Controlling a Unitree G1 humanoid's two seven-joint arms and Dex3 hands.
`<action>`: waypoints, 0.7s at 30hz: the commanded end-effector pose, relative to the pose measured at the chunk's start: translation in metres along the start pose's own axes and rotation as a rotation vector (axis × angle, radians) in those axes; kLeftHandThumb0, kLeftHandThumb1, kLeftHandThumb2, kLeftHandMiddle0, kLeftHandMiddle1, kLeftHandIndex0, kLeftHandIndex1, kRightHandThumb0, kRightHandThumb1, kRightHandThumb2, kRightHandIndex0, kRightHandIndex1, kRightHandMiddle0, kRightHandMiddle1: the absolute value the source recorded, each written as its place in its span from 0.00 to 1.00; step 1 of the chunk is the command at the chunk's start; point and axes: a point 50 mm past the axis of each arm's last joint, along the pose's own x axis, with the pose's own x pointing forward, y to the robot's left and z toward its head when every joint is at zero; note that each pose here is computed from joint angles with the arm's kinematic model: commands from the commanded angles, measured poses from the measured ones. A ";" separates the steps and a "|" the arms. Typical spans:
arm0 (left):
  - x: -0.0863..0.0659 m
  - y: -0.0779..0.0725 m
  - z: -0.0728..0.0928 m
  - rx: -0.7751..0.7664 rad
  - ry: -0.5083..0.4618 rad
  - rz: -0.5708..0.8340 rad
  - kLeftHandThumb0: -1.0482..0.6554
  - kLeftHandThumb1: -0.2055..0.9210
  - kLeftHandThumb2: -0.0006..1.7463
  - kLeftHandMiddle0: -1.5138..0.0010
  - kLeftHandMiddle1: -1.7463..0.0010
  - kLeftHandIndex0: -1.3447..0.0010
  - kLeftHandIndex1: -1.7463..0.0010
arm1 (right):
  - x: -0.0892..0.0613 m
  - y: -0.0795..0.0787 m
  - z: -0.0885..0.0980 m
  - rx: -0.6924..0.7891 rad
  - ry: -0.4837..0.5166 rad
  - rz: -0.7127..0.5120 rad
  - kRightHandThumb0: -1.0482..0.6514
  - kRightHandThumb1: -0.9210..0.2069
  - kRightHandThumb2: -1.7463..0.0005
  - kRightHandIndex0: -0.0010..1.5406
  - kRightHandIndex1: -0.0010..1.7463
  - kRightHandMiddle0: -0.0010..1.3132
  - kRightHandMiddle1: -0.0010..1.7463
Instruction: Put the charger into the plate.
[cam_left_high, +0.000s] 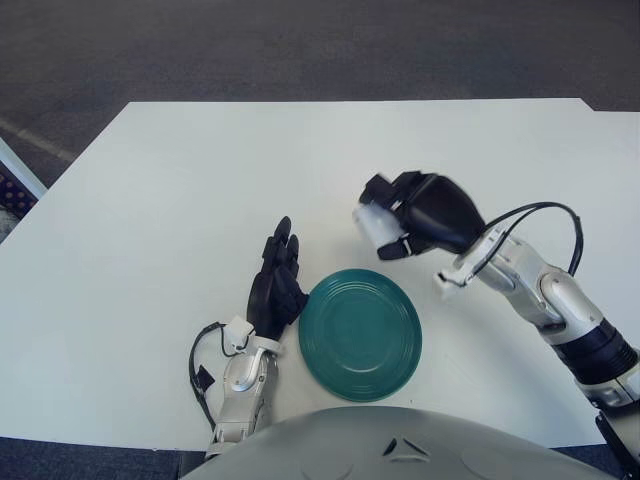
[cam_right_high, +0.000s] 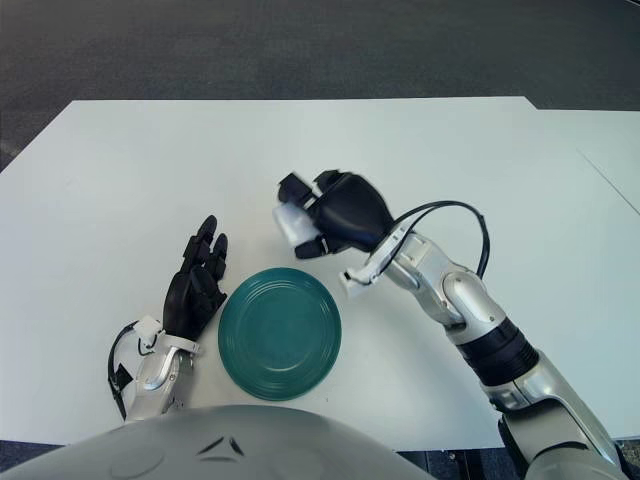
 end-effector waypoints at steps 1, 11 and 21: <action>0.000 0.001 -0.005 -0.015 0.024 0.016 0.03 1.00 0.59 0.98 1.00 1.00 0.87 | -0.003 -0.005 0.011 0.003 -0.033 -0.001 0.35 0.01 0.59 0.59 1.00 0.57 1.00; 0.001 0.001 -0.004 -0.015 0.022 0.000 0.03 1.00 0.59 1.00 1.00 1.00 0.88 | -0.001 0.003 0.031 0.066 -0.167 0.038 0.35 0.03 0.59 0.62 1.00 0.61 1.00; -0.001 -0.002 0.000 0.007 0.018 -0.003 0.04 1.00 0.62 1.00 1.00 1.00 0.89 | -0.012 0.024 0.047 0.063 -0.238 0.126 0.34 0.07 0.54 0.64 1.00 0.64 1.00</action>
